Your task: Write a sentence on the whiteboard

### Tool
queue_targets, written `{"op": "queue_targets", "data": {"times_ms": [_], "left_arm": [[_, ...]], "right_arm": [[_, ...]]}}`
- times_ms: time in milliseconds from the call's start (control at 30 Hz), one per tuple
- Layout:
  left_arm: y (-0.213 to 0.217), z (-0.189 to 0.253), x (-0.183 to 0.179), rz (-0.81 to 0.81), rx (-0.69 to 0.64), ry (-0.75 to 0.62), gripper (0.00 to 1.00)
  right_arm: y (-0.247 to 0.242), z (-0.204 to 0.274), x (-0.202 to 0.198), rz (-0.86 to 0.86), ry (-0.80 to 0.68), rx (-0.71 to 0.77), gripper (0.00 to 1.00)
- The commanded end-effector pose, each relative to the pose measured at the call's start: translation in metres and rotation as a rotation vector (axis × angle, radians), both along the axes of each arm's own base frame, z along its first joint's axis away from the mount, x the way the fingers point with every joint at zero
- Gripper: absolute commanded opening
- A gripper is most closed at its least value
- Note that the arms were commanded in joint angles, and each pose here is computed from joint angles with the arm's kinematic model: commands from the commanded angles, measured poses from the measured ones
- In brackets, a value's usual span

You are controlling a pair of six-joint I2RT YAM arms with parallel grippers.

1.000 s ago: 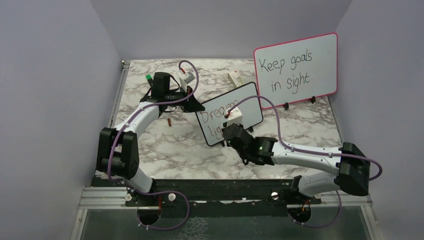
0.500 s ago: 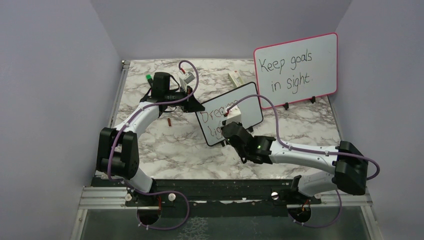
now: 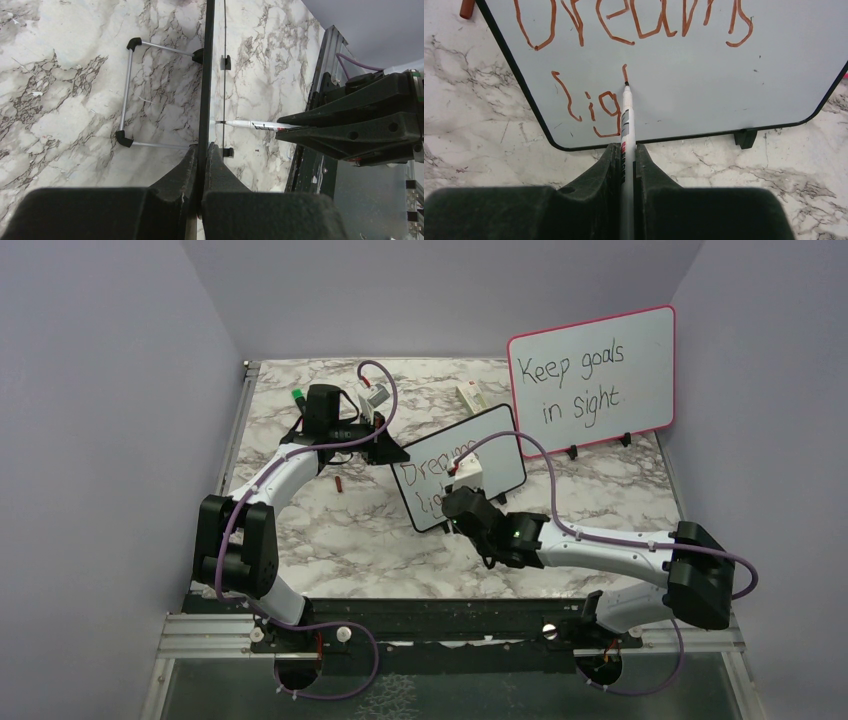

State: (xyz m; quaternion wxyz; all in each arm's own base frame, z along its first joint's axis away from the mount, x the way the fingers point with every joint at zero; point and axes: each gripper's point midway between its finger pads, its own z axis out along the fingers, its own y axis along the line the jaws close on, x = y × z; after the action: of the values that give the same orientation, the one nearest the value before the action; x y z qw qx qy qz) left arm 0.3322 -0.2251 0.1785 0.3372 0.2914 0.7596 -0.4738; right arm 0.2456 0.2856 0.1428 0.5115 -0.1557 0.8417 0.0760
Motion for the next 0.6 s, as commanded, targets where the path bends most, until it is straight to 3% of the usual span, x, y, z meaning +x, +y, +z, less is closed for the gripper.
{"op": "queue_targets", "data": {"times_ms": [0, 567], "left_arm": [[0.014, -0.078, -0.010, 0.078, 0.214, 0.155, 0.00], [0.014, -0.078, -0.010, 0.079, 0.214, 0.154, 0.00]], "right_arm": [[-0.006, -0.019, -0.008, -0.003, 0.072, -0.025, 0.01], [-0.011, -0.038, -0.020, 0.017, 0.139, -0.055, 0.01]]}}
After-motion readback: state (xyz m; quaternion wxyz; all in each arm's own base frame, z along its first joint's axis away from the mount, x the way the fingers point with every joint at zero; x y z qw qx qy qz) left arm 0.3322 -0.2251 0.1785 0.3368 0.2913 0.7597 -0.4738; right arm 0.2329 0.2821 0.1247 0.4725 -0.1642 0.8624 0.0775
